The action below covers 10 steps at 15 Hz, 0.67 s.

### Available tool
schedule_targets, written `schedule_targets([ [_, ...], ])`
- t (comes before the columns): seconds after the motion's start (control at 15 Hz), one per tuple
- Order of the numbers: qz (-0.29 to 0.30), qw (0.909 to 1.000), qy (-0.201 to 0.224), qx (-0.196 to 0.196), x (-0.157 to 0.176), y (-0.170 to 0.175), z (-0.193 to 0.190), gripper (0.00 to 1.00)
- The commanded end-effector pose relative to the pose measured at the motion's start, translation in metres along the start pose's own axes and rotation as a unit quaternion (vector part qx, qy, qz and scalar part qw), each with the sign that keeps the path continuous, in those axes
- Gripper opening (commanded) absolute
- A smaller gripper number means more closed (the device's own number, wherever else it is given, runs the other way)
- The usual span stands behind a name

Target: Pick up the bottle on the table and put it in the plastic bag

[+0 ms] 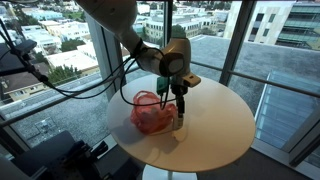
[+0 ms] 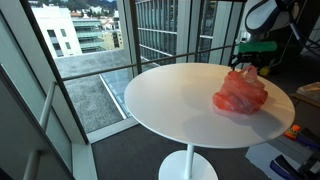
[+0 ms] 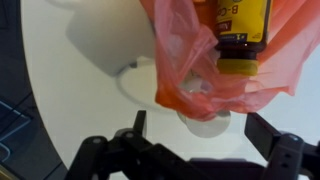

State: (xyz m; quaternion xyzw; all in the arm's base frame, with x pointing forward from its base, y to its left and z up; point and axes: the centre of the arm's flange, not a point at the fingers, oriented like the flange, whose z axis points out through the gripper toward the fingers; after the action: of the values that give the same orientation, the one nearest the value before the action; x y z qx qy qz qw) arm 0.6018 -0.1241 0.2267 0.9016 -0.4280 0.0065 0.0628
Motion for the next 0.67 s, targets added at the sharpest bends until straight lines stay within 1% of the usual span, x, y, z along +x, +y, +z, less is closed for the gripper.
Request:
schedule_targets([
  [0.0,0.037,0.9993,-0.006,0.004,0.007,-0.005,-0.001,1.0],
  [0.27,0.063,0.9979,-0.009,0.011,0.011,-0.004,0.0,1.0],
  [0.6,0.082,0.9966,-0.004,0.011,0.022,-0.005,0.003,1.0],
])
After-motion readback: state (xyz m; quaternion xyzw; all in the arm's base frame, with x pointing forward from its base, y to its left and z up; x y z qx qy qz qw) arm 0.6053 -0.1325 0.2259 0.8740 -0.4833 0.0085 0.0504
